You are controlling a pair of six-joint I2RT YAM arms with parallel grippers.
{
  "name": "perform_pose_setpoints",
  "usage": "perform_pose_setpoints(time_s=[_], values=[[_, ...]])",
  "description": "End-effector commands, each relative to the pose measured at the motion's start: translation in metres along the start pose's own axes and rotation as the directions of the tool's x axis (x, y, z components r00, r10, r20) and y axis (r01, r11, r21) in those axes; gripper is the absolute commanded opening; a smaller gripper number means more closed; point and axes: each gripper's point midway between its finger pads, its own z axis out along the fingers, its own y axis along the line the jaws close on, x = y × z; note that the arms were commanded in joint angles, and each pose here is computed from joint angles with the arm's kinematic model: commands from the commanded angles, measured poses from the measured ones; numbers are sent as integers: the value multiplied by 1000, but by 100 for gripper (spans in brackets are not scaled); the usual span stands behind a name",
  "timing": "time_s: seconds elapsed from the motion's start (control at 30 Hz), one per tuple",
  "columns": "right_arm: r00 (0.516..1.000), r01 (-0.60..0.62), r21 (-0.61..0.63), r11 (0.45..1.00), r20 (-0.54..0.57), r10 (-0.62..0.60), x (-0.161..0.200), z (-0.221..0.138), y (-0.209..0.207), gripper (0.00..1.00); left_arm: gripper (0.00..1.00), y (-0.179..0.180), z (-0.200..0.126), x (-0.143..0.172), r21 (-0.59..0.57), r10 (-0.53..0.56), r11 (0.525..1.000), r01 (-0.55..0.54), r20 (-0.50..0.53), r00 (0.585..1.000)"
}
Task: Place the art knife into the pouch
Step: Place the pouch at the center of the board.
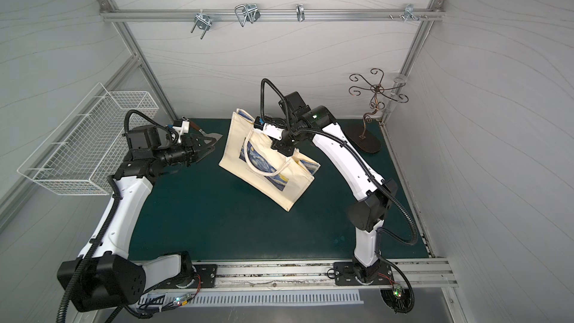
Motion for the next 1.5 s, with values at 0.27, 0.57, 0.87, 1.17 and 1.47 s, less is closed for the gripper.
perform_pose_setpoints(time_s=[0.27, 0.57, 0.87, 1.17, 1.47], values=[[997, 69, -156, 985, -17, -72, 2, 45, 27, 0, 49, 3, 1, 0, 22, 40, 999, -40, 2, 999], [999, 38, -71, 997, -27, -40, -5, 55, 14, 27, 48, 16, 7, 1, 18, 25, 1000, -25, -9, 1000], [996, 11, 66, 998, 92, -17, -36, 31, -16, 42, 47, 19, 10, 0, 20, 24, 1000, -24, -18, 1000], [983, -3, 177, 984, 182, -30, -53, -1, -35, 51, 47, 21, 11, 0, 20, 26, 999, -25, -20, 999], [967, -59, 241, 969, 253, -4, -53, -29, -48, 58, 51, 19, 8, 3, 1, 58, 998, -58, -25, 998]])
